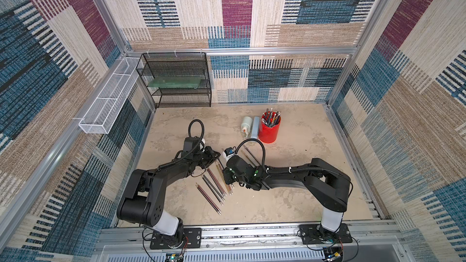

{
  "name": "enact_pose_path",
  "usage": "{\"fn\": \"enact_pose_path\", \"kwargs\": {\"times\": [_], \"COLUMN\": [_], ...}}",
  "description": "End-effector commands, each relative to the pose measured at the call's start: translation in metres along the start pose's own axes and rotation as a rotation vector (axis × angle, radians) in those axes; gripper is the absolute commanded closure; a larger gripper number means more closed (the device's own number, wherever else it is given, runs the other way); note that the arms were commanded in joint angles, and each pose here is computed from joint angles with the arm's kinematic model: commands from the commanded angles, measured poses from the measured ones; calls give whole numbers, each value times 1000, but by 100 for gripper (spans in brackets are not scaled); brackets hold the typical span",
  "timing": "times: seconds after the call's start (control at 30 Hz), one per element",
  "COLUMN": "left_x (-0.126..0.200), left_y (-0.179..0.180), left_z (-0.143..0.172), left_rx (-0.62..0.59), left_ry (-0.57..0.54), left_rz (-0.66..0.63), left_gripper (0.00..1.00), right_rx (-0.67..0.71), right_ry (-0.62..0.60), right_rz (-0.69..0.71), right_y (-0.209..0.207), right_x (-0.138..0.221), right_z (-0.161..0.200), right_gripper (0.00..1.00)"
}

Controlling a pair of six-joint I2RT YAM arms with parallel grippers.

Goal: Remove the protective cover of the pencils
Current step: Remove the protective sleeve from the pencil, then place the pencil at the center of the board.

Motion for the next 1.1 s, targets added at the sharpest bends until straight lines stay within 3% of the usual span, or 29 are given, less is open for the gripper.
{"fn": "enact_pose_path", "kwargs": {"times": [0.0,0.63,0.9,1.07], "left_x": [2,5,2,1], "left_y": [1,4,3,3], "left_z": [-16,-20,-19,-22], "left_rx": [-4,15,20,2], "left_ry": [-86,-97,-81,-56], "left_rz": [-8,-14,8,-52], "left_gripper": [100,100,100,100], "right_rx": [-3,-48,-64,-62], "right_ry": [57,38,20,58], "right_rz": [12,-29,7,48], "right_y": [-3,1,-13,-23], "right_x": [2,18,20,9], "right_z": [12,19,20,24], "right_gripper": [100,100,100,100]}}
Point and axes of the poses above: each gripper's point midway between its finger pads, its own x axis back along the fingers, its own y axis along the line the jaws close on, z = x × y, the point moved 5 cm from there along x, back along the fingers, and after that the axes turned 1 degree about x, right-handed, at the moved point
